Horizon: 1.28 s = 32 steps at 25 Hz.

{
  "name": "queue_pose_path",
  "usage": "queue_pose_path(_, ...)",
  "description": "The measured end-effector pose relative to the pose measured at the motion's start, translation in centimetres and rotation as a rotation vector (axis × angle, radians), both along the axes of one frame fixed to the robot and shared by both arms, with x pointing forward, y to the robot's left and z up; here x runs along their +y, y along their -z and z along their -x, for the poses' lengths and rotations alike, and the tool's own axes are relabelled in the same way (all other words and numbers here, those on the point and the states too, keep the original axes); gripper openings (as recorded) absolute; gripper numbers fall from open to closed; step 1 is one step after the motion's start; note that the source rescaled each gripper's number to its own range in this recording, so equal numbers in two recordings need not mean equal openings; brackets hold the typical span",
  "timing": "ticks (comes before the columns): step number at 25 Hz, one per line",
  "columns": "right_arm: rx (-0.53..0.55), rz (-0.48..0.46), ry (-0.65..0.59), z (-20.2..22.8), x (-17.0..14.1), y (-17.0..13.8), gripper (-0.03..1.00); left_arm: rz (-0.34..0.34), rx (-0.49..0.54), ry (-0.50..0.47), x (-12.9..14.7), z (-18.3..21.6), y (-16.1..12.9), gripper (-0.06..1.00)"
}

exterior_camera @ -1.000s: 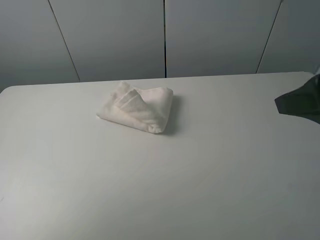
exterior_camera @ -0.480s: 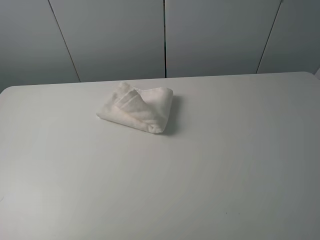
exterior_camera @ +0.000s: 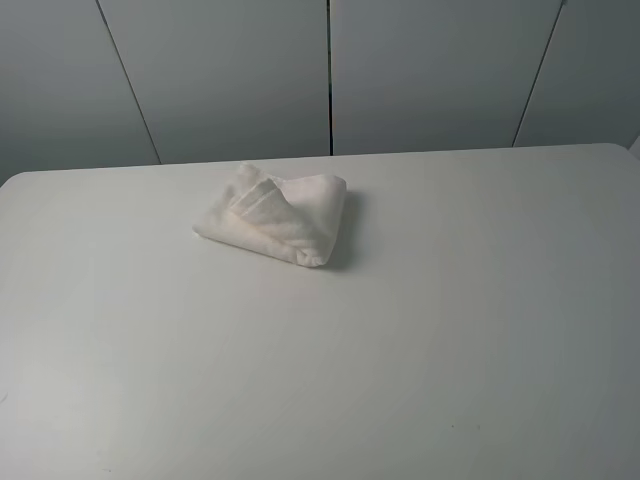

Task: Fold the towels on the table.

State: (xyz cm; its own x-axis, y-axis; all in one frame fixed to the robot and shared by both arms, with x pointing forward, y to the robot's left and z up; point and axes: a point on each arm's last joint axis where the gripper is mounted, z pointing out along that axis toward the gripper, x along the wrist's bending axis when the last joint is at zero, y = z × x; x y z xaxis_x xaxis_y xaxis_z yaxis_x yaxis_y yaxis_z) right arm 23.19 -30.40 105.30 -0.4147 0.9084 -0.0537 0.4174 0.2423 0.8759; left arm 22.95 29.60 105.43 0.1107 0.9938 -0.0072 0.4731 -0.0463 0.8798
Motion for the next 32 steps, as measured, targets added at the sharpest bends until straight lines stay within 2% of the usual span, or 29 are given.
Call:
queue_pose_path(20,0.011,-0.04,0.006,0.08,0.15,-0.03,1.0,0.001,-0.012,-0.006,0.0,-0.12,-0.02,0.96)
queue_pose_path(23,0.012,-0.046,0.082,0.1,0.2,-0.03,1.0,0.001,-0.012,-0.038,-0.03,-0.13,-0.02,0.96)
queue_pose_path(26,0.009,-0.047,0.194,0.12,0.29,-0.03,1.0,0.0,-0.012,-0.111,-0.09,-0.16,-0.02,0.96)
queue_pose_path(32,0.003,-0.048,0.461,0.12,0.51,-0.03,1.0,0.0,-0.012,-0.235,-0.18,-0.23,-0.02,0.96)
